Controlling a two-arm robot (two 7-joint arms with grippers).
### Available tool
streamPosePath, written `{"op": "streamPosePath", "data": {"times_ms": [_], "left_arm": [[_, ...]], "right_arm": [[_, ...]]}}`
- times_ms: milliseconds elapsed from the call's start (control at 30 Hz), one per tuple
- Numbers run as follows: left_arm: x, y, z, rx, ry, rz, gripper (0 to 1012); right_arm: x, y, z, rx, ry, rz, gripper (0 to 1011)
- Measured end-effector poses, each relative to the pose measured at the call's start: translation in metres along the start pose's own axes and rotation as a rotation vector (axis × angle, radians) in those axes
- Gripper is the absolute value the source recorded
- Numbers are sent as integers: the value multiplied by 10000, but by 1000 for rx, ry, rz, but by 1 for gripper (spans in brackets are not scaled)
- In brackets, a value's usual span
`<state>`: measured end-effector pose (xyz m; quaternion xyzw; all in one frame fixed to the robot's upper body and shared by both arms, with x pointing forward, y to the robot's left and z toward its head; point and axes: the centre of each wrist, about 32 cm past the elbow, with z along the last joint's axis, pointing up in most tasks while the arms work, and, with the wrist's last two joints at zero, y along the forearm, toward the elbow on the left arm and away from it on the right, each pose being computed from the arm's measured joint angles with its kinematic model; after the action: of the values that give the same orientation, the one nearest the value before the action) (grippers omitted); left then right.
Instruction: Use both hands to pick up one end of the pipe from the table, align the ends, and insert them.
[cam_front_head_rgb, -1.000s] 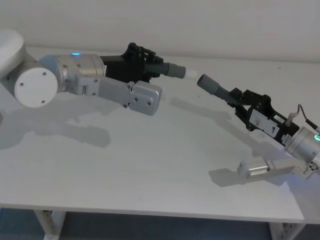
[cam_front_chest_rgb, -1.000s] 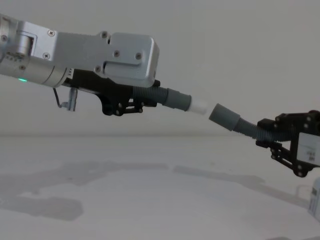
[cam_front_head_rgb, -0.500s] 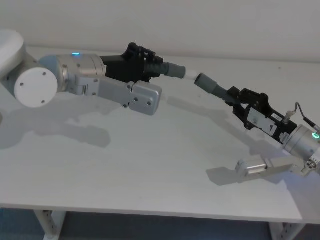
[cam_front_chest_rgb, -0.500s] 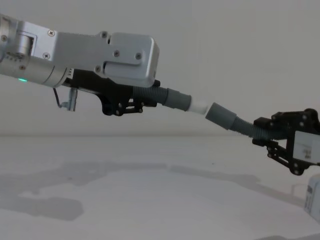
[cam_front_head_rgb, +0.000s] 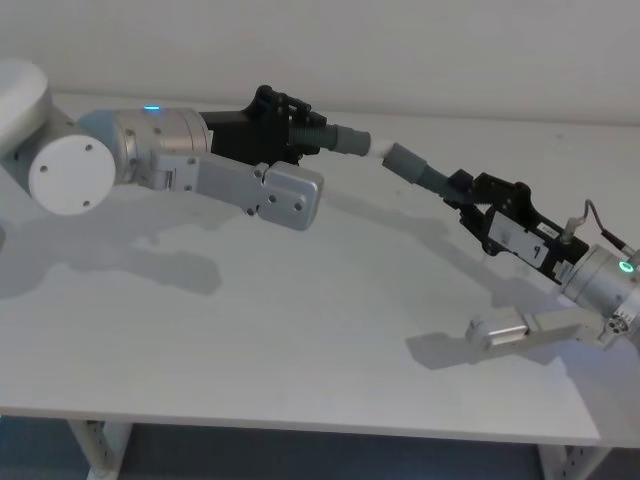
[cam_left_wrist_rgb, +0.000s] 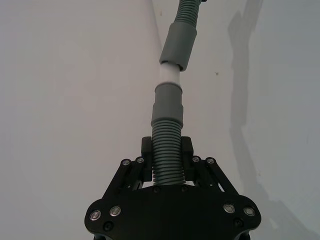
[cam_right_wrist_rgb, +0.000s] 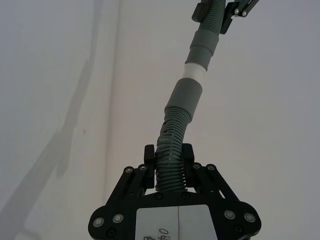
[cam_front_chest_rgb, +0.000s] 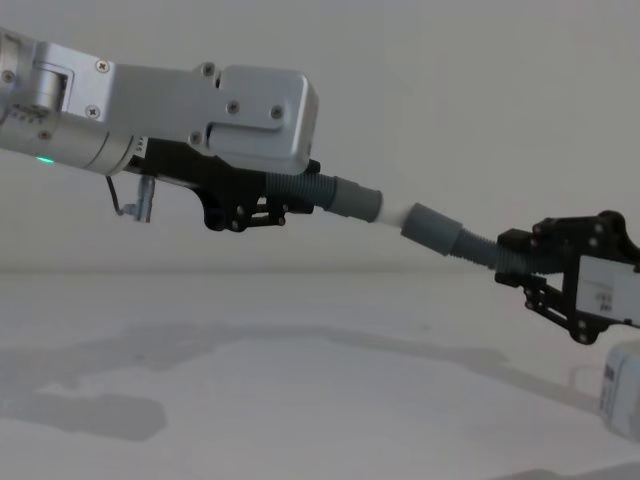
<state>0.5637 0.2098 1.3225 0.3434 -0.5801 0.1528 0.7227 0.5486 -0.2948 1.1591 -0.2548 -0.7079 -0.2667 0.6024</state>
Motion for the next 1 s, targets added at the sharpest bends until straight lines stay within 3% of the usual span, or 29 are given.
{"op": "streamPosePath", "data": {"times_ms": [1000], "left_arm": [[0, 0, 0, 0, 0, 0, 327]], "right_arm": [[32, 41, -17, -13, -4, -4, 315]]}}
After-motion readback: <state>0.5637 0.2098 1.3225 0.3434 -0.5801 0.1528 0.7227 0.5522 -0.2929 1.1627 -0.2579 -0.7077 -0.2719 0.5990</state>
